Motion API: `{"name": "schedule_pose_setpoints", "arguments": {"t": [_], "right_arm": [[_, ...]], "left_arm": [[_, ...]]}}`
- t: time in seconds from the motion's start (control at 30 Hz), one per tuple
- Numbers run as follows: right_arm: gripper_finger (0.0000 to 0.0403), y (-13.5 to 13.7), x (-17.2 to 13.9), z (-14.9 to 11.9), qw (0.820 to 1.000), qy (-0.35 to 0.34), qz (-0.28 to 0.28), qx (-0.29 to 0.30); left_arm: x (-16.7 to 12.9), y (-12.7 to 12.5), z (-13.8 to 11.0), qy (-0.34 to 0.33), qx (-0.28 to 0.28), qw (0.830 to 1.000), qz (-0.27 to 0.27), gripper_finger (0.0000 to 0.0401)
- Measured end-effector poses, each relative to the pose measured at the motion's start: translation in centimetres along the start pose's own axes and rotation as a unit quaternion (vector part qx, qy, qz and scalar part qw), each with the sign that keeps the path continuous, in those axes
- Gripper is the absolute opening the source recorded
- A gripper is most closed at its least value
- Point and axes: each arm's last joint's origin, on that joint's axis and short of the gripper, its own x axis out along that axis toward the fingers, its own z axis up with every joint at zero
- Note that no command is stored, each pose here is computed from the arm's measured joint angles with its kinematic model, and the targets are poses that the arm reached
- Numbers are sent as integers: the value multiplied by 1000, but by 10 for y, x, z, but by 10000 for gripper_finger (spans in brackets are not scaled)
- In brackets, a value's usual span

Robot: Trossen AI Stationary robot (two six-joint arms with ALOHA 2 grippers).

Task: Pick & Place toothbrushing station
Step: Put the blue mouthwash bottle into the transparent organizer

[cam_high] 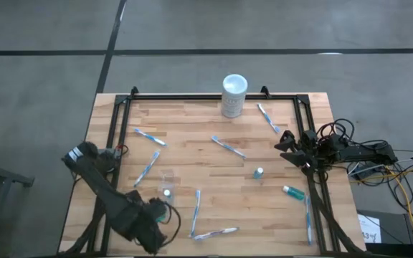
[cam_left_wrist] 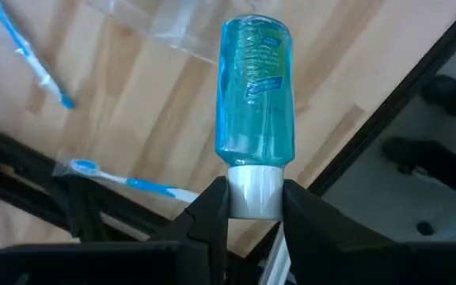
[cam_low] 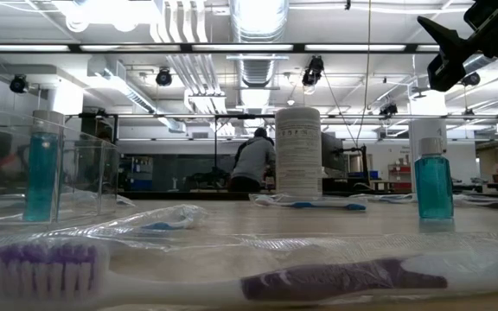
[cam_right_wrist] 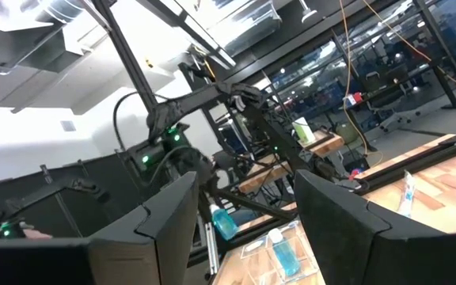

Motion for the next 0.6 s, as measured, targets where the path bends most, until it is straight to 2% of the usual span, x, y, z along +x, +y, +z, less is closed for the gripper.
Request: {"name": "schedule_pose_setpoints", "arguments": {"t": [0.17, 0.37, 0.6], "right_arm": [[206, 0, 0, 0, 1000, 0, 0, 0], [206, 0, 0, 0, 1000, 0, 0, 0], [206, 0, 0, 0, 1000, 0, 0, 0]], "left_arm": [[-7, 20, 6, 15, -22, 1000, -9, 97], [-2, 42, 12, 39, -18, 999, -1, 97], [4, 71, 31, 68, -30, 997, 0, 97]]}}
